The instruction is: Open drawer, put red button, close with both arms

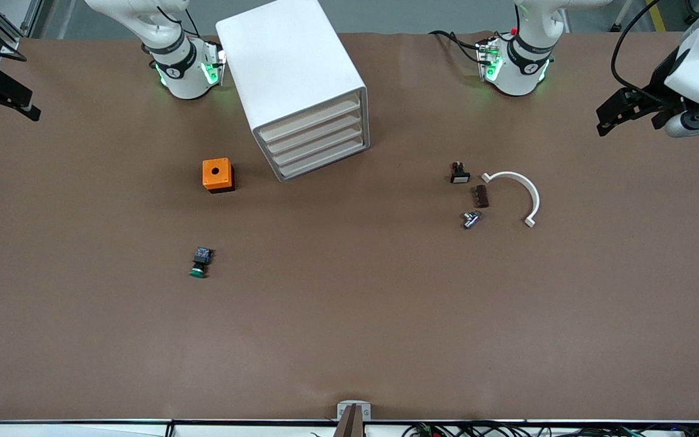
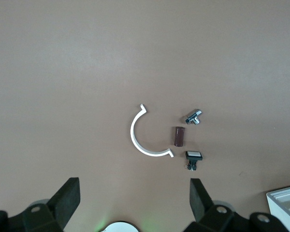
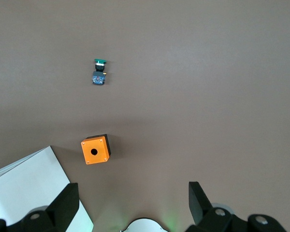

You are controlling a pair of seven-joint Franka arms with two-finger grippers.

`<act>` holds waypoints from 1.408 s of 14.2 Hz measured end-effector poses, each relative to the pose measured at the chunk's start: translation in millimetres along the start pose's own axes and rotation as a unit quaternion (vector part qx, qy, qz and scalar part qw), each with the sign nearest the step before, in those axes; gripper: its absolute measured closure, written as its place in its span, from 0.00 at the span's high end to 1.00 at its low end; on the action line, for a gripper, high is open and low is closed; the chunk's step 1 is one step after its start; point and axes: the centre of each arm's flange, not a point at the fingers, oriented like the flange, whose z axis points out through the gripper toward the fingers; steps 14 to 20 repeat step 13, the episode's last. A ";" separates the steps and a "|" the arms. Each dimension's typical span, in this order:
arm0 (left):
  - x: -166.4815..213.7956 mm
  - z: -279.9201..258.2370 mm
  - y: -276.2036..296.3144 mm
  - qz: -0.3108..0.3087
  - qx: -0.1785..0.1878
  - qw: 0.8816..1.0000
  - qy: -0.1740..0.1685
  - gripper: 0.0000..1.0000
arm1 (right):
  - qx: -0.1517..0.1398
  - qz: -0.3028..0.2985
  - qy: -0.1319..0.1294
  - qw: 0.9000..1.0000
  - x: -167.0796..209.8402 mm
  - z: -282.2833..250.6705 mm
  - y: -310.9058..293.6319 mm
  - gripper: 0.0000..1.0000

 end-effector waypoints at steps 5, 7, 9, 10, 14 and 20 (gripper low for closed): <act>-0.6 -4.9 -1.8 -0.002 0.000 1.000 0.001 1.00 | 0.000 0.000 0.000 1.000 0.0 0.0 0.0 1.00; -0.1 -4.6 -3.6 -0.003 0.000 1.000 0.000 1.00 | 0.000 0.000 0.000 1.000 0.0 -0.1 -0.4 1.00; 1.0 -3.9 -7.3 -0.002 0.000 1.000 -0.001 1.00 | 0.000 -0.001 0.000 1.000 -0.1 -0.3 -0.9 1.00; 2.2 -3.3 -12.0 0.006 0.000 1.000 -0.002 1.00 | 0.000 -0.001 0.000 1.000 -0.1 -0.3 -1.0 1.00; 4.6 -2.9 -21.9 0.011 0.000 1.000 -0.003 1.00 | 0.000 -0.001 0.001 1.000 -0.1 -0.3 -1.2 1.00; 4.6 -2.9 -21.9 0.011 0.000 1.000 -0.003 1.00 | 0.000 -0.001 0.001 1.000 -0.1 -0.3 -1.2 1.00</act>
